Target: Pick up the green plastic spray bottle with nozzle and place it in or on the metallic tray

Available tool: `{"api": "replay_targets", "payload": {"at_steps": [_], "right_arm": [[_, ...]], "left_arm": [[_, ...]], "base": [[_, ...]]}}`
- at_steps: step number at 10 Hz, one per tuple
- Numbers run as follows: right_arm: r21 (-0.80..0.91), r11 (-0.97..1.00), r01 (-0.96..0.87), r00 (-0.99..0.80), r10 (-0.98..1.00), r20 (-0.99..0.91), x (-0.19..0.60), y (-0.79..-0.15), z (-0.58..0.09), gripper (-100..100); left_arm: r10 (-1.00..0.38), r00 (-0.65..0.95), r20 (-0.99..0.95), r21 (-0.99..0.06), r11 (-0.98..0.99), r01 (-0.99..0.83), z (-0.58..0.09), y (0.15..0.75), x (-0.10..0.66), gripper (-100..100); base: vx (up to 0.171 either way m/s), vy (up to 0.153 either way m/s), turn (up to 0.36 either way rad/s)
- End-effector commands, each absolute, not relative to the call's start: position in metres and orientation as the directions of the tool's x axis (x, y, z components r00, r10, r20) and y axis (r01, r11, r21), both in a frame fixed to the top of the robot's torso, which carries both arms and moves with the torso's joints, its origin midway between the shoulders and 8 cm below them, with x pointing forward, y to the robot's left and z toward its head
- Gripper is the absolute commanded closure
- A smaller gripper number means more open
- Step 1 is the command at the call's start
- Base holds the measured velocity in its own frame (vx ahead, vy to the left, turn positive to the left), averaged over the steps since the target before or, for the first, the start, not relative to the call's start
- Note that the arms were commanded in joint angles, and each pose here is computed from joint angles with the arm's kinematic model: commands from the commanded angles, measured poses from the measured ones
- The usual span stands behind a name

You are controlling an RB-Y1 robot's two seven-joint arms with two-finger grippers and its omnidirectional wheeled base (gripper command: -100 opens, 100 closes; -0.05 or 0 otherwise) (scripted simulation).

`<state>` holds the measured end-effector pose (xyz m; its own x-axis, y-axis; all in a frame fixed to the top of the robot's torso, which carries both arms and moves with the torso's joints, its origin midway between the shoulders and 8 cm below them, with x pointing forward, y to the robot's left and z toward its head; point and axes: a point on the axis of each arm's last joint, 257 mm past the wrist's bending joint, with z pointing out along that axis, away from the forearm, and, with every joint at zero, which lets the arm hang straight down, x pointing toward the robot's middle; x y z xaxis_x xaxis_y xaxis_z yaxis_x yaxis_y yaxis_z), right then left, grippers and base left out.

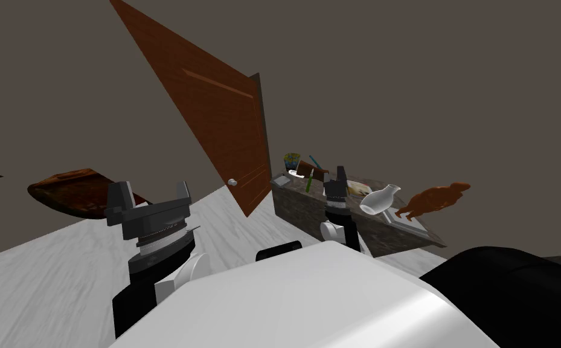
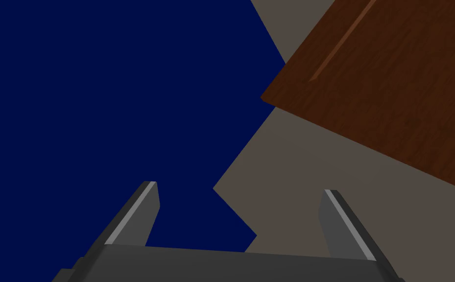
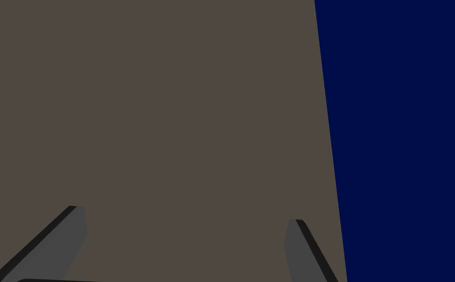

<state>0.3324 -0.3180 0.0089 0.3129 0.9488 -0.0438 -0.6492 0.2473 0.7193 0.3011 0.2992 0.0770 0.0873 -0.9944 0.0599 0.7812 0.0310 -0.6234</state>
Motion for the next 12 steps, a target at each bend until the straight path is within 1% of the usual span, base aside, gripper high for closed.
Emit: {"api": "replay_targets", "payload": {"at_steps": [1,5,6,12], "right_arm": [[0.721,0.268,-0.639,0.303,0.949,-0.084,0.335,-0.317,0.006,-100],[0.734,0.347,-0.584,0.3,0.932,-0.203,0.342,-0.322,-0.013,-100],[0.744,0.393,-0.539,0.313,0.915,-0.256,0.345,-0.331,-0.028,-100],[0.77,0.533,-0.352,0.377,0.833,-0.404,0.344,-0.376,-0.087,-100]], "left_arm": [[-0.994,0.087,0.06,-0.623,0.031,0.781,0.077,0.299,0.301,0],[-0.994,0.087,0.06,-0.623,0.031,0.781,0.077,0.299,0.301,0],[-0.994,0.087,0.06,-0.623,0.031,0.781,0.077,0.299,0.301,0],[-0.994,0.087,0.06,-0.623,0.031,0.781,0.077,0.299,0.301,0]], "base": [[0.005,0.008,0.009],[0.014,0.03,0.021],[0.016,0.071,0.063],[0.016,0.068,0.053]]}}
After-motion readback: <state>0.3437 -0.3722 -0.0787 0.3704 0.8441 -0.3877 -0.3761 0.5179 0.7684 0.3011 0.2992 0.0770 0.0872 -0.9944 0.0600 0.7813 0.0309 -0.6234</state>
